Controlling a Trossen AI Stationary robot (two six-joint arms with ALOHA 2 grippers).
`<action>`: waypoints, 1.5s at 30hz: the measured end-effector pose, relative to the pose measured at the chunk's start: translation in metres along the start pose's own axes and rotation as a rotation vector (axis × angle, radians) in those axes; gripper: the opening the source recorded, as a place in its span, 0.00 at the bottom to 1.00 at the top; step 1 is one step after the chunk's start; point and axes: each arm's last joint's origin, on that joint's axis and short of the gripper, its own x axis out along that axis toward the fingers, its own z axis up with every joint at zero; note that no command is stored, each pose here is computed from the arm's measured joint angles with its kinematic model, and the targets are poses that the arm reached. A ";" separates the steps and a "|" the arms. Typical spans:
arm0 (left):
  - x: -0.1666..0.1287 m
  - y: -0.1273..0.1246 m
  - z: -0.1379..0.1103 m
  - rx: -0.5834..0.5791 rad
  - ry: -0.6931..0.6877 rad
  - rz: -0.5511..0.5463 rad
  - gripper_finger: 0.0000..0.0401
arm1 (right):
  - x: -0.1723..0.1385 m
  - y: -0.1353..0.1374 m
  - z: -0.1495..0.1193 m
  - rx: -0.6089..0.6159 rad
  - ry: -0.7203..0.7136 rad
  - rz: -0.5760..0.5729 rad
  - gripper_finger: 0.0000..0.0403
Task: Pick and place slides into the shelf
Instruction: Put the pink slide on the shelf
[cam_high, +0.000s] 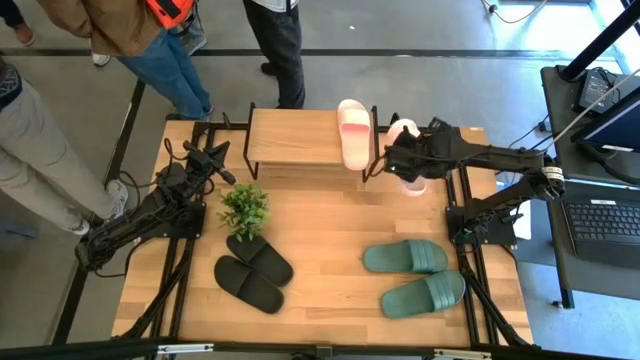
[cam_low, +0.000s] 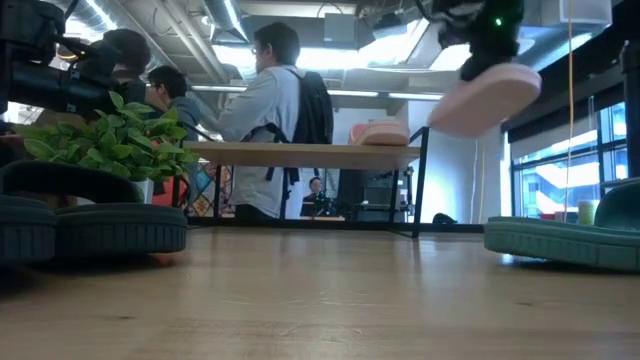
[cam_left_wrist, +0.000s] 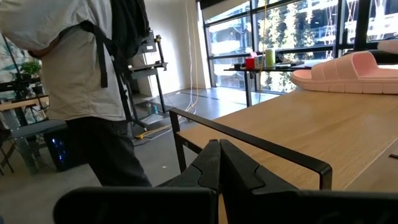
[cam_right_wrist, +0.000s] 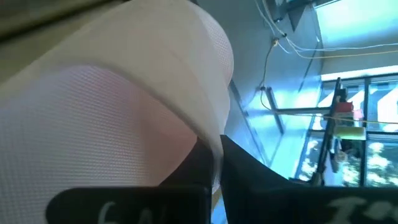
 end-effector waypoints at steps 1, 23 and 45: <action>0.000 0.000 0.000 0.000 0.000 0.000 0.00 | -0.003 -0.003 0.003 0.016 -0.015 -0.004 0.03; 0.000 0.000 0.000 0.001 0.000 0.000 0.00 | -0.038 -0.008 0.125 0.182 -0.354 0.033 0.03; 0.000 0.000 0.000 0.001 0.000 0.000 0.00 | 0.029 0.042 0.214 0.076 -0.272 -0.033 0.03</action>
